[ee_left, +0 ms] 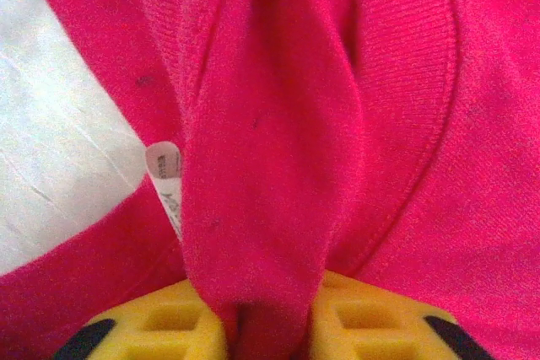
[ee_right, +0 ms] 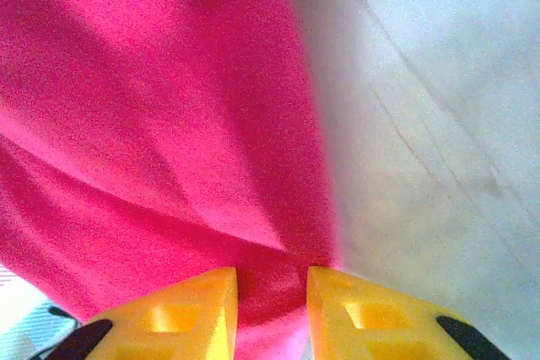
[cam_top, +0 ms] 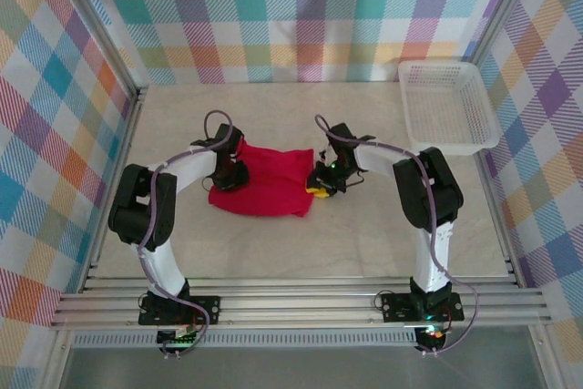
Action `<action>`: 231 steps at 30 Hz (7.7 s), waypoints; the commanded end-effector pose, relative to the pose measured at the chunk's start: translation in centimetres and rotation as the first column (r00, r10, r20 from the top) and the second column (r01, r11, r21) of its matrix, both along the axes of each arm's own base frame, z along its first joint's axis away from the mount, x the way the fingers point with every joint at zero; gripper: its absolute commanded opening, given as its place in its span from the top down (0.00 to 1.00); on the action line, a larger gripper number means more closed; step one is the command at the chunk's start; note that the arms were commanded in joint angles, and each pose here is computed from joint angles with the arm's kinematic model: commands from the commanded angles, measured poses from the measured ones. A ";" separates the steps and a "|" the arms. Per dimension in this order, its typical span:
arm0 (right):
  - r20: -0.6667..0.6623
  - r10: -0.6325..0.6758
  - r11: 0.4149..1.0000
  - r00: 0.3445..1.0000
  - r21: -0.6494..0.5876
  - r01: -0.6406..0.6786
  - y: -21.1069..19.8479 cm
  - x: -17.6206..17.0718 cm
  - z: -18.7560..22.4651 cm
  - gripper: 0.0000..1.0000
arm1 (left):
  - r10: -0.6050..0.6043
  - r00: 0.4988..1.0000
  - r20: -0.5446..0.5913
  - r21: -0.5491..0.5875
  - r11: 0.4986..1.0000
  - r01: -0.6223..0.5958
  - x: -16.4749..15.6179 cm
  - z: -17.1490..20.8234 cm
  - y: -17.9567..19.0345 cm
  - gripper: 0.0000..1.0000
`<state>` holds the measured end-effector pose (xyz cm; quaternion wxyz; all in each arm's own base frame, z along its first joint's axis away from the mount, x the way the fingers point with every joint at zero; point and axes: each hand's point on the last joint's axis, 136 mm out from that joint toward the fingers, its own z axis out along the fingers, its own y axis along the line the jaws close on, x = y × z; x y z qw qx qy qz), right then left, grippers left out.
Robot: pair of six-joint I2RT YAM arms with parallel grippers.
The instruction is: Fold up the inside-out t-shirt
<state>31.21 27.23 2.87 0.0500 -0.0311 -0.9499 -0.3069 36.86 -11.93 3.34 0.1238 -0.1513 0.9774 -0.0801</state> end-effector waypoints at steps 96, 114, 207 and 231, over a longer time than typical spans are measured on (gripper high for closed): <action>0.471 0.041 0.990 0.881 -0.141 0.029 -1.8 16.7 11.6 1.00 | -0.064 0.993 0.097 -0.070 0.995 0.070 12.1 8.7 -1.3 0.99; 0.342 -0.073 0.996 0.937 -0.016 0.083 -1.9 18.7 5.8 0.15 | -0.052 0.993 0.102 -0.189 0.979 0.071 12.7 9.1 -0.7 0.33; 0.441 -0.083 0.978 0.894 0.207 -0.012 -0.4 2.2 10.3 1.00 | -0.050 0.870 0.490 -0.341 0.908 0.245 -1.7 10.7 -8.7 1.00; 0.652 -0.016 0.968 0.758 0.200 -0.152 5.1 15.7 13.3 0.98 | -0.034 0.729 0.684 -0.312 0.889 0.335 12.3 12.8 -9.3 1.00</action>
